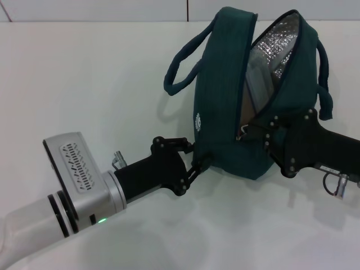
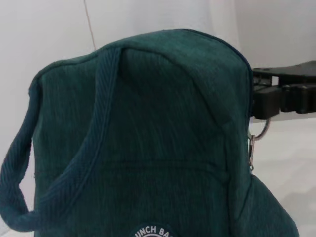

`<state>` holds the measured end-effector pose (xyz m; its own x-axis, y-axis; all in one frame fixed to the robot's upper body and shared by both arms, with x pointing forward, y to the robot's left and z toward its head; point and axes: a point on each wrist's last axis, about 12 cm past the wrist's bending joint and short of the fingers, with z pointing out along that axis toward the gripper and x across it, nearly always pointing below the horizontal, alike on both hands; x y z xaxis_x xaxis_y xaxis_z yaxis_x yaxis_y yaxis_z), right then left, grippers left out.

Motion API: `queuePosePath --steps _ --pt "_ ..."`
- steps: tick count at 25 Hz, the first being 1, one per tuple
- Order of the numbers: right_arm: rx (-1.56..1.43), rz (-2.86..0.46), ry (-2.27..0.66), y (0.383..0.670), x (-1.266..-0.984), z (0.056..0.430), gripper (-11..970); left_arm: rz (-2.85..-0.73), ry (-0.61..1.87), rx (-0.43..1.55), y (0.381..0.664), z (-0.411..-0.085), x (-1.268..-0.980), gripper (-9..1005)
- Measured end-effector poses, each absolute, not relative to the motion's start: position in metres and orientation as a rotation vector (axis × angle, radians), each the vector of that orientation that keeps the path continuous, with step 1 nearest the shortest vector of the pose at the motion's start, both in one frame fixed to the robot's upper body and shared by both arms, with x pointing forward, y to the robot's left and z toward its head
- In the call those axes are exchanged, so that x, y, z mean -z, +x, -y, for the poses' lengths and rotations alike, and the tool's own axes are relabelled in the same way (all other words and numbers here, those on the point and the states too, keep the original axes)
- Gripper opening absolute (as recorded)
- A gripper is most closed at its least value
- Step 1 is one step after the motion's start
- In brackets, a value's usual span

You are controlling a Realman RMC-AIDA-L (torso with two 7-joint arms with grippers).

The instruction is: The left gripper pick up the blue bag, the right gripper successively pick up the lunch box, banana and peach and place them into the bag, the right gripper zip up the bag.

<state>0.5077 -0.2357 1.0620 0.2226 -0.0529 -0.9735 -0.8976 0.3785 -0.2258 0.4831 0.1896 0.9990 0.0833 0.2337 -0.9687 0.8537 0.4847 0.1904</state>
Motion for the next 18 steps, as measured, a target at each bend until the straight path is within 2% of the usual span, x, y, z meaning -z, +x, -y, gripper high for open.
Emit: queuePosePath --steps 18 --pt "-0.732 -1.172 -0.974 0.51 -1.0674 0.2377 14 -1.404 1.055 0.546 0.4815 -0.1904 -0.9986 86"
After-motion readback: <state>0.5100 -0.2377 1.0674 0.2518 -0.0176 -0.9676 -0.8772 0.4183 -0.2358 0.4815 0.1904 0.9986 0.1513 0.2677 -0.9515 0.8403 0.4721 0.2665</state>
